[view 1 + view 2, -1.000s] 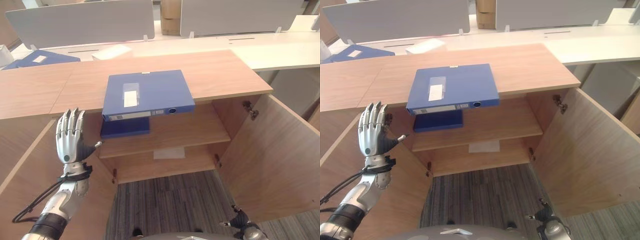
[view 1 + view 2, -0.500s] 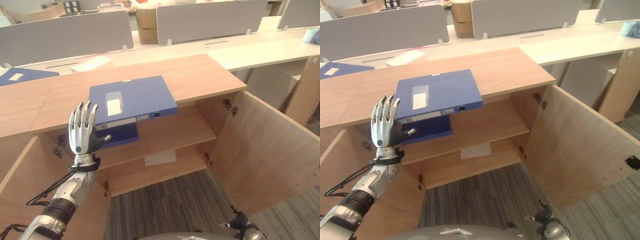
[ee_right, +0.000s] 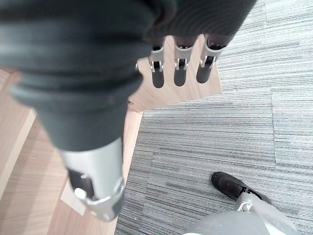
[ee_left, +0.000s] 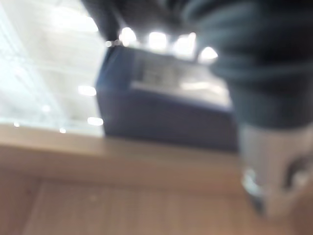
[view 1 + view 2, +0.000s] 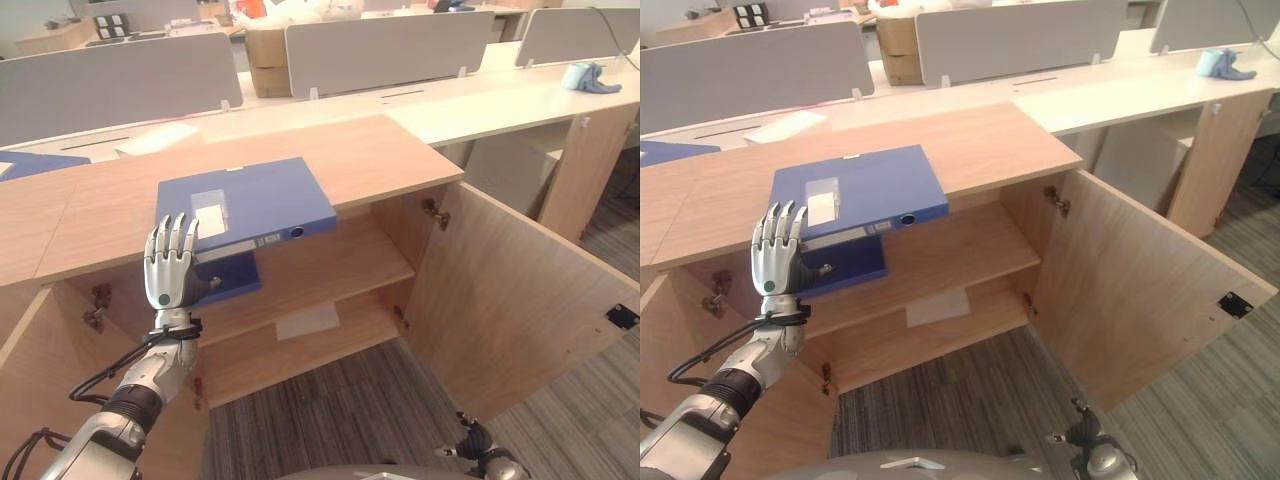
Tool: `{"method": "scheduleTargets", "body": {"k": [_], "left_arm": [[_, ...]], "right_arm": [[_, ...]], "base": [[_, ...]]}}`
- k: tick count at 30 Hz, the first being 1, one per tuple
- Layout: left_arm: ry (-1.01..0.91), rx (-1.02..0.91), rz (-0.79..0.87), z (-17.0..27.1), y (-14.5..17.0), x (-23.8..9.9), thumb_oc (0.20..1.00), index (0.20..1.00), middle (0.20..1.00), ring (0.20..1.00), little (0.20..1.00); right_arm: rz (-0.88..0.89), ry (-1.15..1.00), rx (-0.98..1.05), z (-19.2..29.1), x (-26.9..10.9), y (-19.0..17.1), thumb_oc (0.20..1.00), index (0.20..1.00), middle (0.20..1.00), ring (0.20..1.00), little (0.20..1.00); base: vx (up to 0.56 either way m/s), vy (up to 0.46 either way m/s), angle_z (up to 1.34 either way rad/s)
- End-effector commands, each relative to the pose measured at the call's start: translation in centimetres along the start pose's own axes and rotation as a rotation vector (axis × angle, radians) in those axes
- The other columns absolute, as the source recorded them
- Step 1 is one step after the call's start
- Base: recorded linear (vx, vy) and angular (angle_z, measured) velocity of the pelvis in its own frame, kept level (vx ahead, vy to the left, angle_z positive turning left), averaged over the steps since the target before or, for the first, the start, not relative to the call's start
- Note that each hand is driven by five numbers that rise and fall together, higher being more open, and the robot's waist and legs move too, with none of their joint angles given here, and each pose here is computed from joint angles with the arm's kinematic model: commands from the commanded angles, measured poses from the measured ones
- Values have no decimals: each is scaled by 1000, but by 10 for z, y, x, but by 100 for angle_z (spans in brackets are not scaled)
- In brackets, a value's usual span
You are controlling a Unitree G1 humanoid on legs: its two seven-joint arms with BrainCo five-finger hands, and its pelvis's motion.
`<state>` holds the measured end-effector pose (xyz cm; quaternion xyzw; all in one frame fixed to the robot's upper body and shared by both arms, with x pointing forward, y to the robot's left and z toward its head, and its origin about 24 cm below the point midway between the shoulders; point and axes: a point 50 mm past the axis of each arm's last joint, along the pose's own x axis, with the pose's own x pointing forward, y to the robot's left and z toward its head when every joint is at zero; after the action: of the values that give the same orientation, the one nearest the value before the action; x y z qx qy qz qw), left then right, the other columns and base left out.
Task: Put the empty folder in the office cabinet
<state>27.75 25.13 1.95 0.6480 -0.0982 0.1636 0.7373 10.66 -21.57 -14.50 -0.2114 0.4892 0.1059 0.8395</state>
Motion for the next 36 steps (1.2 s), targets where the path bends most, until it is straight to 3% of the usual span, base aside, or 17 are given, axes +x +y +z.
{"method": "scheduleTargets", "body": {"k": [1,6,7,8,19,24,28,29,32,36], "left_arm": [[-6,62,157,-5,29,49,1000,1000,1000,1000,1000],[4,74,159,-12,34,55,1000,1000,1000,1000,1000],[6,81,146,-13,35,58,573,573,573,573,573],[11,87,142,-14,35,60,200,200,200,200,200],[11,38,150,-14,45,74,200,200,200,200,200],[-38,-47,242,-5,57,78,200,200,200,200,200],[-69,-121,334,0,76,86,200,200,200,200,200],[-100,-230,411,5,98,92,200,200,200,200,200],[-115,-278,434,8,106,94,200,200,200,200,200],[-203,-490,460,25,135,97,200,200,200,200,200]], "right_arm": [[-29,-108,-55,29,6,-15,1000,1000,1000,1000,1000],[-29,-111,-60,29,6,-18,1000,1000,1000,1000,1000],[-30,-113,-63,29,5,-19,1000,1000,1000,1000,1000],[-28,-115,-69,29,5,-19,1000,1000,1000,1000,1000],[-36,-136,-75,31,5,-22,1000,1000,1000,1000,1000],[-46,-174,-69,38,5,-20,1000,1000,1000,1000,1000],[-46,-192,-44,42,5,-19,1000,1000,1000,1000,1000],[-38,-216,-22,46,4,-19,1000,1000,1000,1000,1000],[-37,-225,-18,48,3,-18,1000,1000,1000,1000,1000],[-26,-291,28,60,1,-17,1000,1000,1000,1000,1000]], "base": [[4,39,-8],[4,31,-7],[2,39,-2],[0,0,0],[-1,1,0],[-3,-2,1],[-14,-10,3],[-14,-13,4],[-9,-11,4],[-6,-16,10]]}}
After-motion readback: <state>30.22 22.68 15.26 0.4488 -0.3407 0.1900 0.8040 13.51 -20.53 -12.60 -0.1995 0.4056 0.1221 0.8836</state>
